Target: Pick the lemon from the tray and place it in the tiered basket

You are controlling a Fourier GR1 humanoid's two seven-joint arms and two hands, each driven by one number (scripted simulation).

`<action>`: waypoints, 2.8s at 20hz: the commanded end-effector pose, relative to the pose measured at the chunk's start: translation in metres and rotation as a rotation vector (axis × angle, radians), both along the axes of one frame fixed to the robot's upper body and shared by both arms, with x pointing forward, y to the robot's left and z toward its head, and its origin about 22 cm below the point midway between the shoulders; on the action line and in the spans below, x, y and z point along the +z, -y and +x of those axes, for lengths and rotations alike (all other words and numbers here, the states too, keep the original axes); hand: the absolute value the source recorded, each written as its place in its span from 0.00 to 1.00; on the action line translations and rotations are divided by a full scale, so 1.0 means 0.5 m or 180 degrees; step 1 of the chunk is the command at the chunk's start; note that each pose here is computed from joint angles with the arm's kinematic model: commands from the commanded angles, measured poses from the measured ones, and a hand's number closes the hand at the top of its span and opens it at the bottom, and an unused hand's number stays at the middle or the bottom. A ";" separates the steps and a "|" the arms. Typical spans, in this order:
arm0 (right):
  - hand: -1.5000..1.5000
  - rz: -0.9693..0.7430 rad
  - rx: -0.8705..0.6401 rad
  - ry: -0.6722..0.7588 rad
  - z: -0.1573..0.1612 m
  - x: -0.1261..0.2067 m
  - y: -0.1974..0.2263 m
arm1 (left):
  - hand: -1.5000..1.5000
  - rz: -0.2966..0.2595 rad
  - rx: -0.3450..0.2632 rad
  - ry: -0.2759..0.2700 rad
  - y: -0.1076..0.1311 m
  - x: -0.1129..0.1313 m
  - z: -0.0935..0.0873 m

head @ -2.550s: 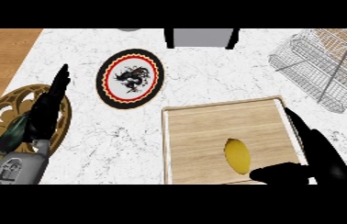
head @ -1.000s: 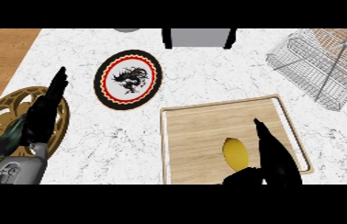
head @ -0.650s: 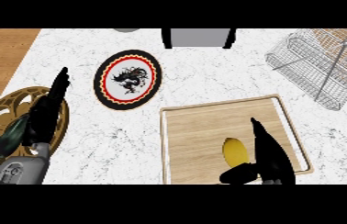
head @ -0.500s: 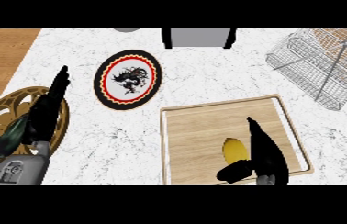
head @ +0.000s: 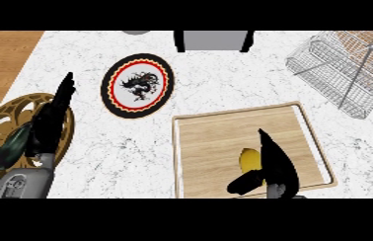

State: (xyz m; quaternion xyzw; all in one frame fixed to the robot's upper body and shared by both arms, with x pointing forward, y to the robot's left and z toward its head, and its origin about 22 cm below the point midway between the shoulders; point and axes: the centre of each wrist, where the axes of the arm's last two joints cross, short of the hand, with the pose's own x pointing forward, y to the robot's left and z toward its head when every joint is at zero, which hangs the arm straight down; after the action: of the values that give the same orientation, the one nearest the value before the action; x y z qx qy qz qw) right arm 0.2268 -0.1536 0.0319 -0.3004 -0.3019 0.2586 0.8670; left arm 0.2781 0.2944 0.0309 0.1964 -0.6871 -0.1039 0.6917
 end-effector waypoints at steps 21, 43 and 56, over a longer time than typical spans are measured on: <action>1.00 -0.0150 -0.0463 0.0382 0.182 0.077 -0.032 | 0.50 -0.0009 -0.0127 0.0034 0.014 0.021 0.026; 1.00 -0.2307 -0.1915 0.2429 0.457 0.432 0.091 | 0.50 -0.0056 -0.0270 0.0056 0.047 0.016 0.043; 1.00 -0.2184 -0.1743 0.2337 0.497 0.461 0.227 | 0.50 -0.0048 -0.0230 0.0045 0.012 0.024 0.027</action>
State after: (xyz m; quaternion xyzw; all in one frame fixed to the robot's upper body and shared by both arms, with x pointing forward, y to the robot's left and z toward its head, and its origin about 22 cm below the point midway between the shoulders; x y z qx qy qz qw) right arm 0.4740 -0.2387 0.2660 -0.7008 -0.4019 -0.0095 0.5892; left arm 0.2909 0.2805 0.0416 0.1697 -0.6994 -0.1234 0.6832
